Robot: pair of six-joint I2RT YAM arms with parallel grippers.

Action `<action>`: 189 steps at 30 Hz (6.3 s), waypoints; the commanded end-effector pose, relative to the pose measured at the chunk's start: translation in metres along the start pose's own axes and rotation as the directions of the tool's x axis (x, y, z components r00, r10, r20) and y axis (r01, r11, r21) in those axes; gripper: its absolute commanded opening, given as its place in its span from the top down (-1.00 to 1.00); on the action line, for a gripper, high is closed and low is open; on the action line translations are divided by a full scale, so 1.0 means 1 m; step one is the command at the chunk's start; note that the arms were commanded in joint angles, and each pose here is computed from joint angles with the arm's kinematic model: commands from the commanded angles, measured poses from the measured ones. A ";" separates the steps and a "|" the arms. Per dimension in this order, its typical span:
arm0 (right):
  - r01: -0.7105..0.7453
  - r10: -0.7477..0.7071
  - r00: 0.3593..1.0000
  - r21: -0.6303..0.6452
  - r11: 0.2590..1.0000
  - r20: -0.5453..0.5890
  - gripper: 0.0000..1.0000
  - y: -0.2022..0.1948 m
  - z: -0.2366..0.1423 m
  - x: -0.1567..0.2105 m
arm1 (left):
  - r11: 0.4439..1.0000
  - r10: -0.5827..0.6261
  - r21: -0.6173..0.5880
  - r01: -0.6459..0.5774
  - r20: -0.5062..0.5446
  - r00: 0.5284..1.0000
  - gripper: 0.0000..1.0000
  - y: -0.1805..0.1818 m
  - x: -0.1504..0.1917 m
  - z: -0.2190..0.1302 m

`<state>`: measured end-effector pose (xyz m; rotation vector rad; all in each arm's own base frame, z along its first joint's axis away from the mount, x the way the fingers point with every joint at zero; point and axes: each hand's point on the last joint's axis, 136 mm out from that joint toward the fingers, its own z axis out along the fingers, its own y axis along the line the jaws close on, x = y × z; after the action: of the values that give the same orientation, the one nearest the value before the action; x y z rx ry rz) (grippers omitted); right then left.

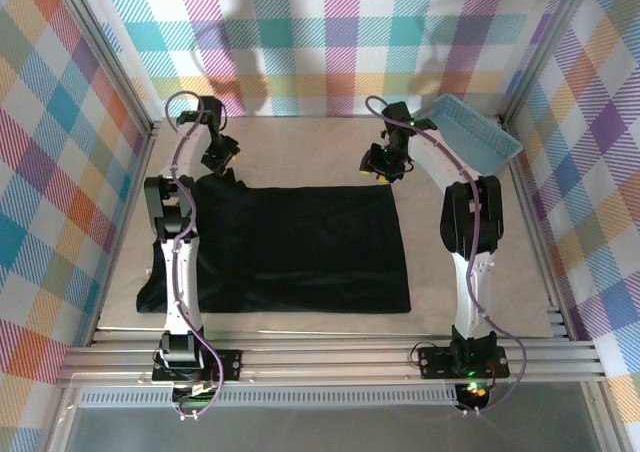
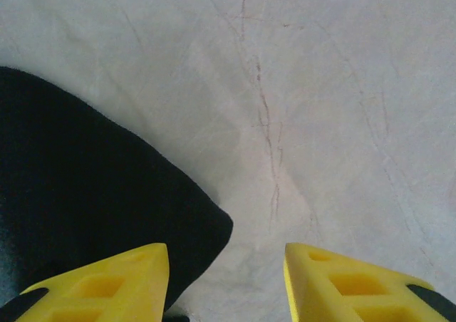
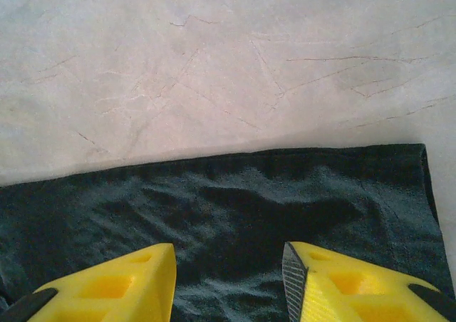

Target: Fold and stack the t-shirts

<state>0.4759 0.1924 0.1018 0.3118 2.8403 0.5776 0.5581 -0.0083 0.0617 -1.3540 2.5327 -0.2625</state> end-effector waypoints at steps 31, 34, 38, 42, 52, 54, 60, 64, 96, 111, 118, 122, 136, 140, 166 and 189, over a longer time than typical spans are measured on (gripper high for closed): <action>-0.161 0.131 0.979 0.198 0.967 0.159 0.22 -0.039 -0.001 -0.026 | 0.998 -0.051 0.041 0.045 0.138 0.989 1.00 -0.008 -0.019 -0.061; -0.273 0.230 0.958 0.294 0.916 0.172 0.22 -0.062 0.005 -0.021 | 0.995 -0.071 0.081 0.061 0.129 0.989 1.00 -0.011 -0.021 -0.072; -0.355 0.317 0.933 0.315 0.880 0.168 0.22 -0.073 0.013 -0.012 | 0.989 -0.092 0.123 0.079 0.111 0.990 1.00 -0.013 -0.021 -0.082; -0.370 0.339 0.929 0.307 0.877 0.150 0.22 -0.075 0.025 -0.012 | 0.985 -0.101 0.148 0.086 0.096 0.990 1.00 -0.012 -0.021 -0.090; -0.348 0.333 0.937 0.303 0.887 0.102 0.36 -0.079 0.040 -0.013 | 0.986 -0.099 0.141 0.086 0.087 0.991 1.00 0.002 -0.025 -0.095; -0.349 0.334 0.937 0.305 0.886 0.103 0.41 -0.080 0.041 -0.012 | 0.986 -0.102 0.144 0.089 0.086 0.991 1.00 0.002 -0.026 -0.095; -0.306 0.281 0.952 0.325 0.895 0.122 0.77 -0.083 0.034 -0.016 | 0.986 -0.100 0.141 0.088 0.084 0.991 1.00 0.003 -0.026 -0.097; -0.231 0.198 0.971 0.317 0.920 0.133 1.00 -0.078 0.024 -0.021 | 0.991 -0.082 0.117 0.069 0.108 0.991 1.00 0.012 -0.026 -0.110; -0.052 0.051 0.999 0.236 0.970 0.010 1.00 -0.090 -0.028 0.114 | 0.939 -0.217 -0.188 0.289 0.326 0.920 1.00 0.304 0.106 -0.206; -0.040 0.075 0.991 0.290 0.956 -0.109 1.00 -0.105 -0.023 0.163 | 0.914 -0.196 -0.299 0.275 0.268 0.943 1.00 0.351 0.143 -0.177; -0.033 0.083 0.985 0.305 0.952 -0.152 1.00 -0.109 -0.039 0.189 | 0.919 -0.167 -0.305 0.250 0.272 0.948 1.00 0.344 0.135 -0.176; -0.027 0.081 0.982 0.298 0.954 -0.171 1.00 -0.112 -0.043 0.200 | 0.920 -0.157 -0.309 0.241 0.273 0.949 1.00 0.342 0.132 -0.175; 0.020 0.064 0.976 0.378 0.926 -0.210 1.00 -0.140 -0.037 0.223 | 0.903 -0.141 -0.356 0.241 0.285 0.948 1.00 0.355 0.135 -0.173; 0.031 0.059 0.972 0.376 0.926 -0.226 1.00 -0.141 -0.033 0.225 | 0.894 -0.153 -0.373 0.249 0.269 0.951 1.00 0.361 0.141 -0.164; -0.182 0.225 0.940 0.183 0.966 -0.255 0.40 -0.071 0.000 0.198 | 0.987 -0.033 -0.155 0.042 0.059 0.998 0.12 0.214 0.073 -0.102; -0.258 0.349 0.926 0.428 0.866 -0.148 0.38 -0.171 0.016 0.099 | 0.973 -0.201 -0.140 0.182 -0.145 0.969 0.38 0.178 0.056 -0.019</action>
<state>0.3350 0.1116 0.0172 0.8665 3.1631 0.2715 0.3572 0.0658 0.0230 -1.6845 2.6072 -0.1620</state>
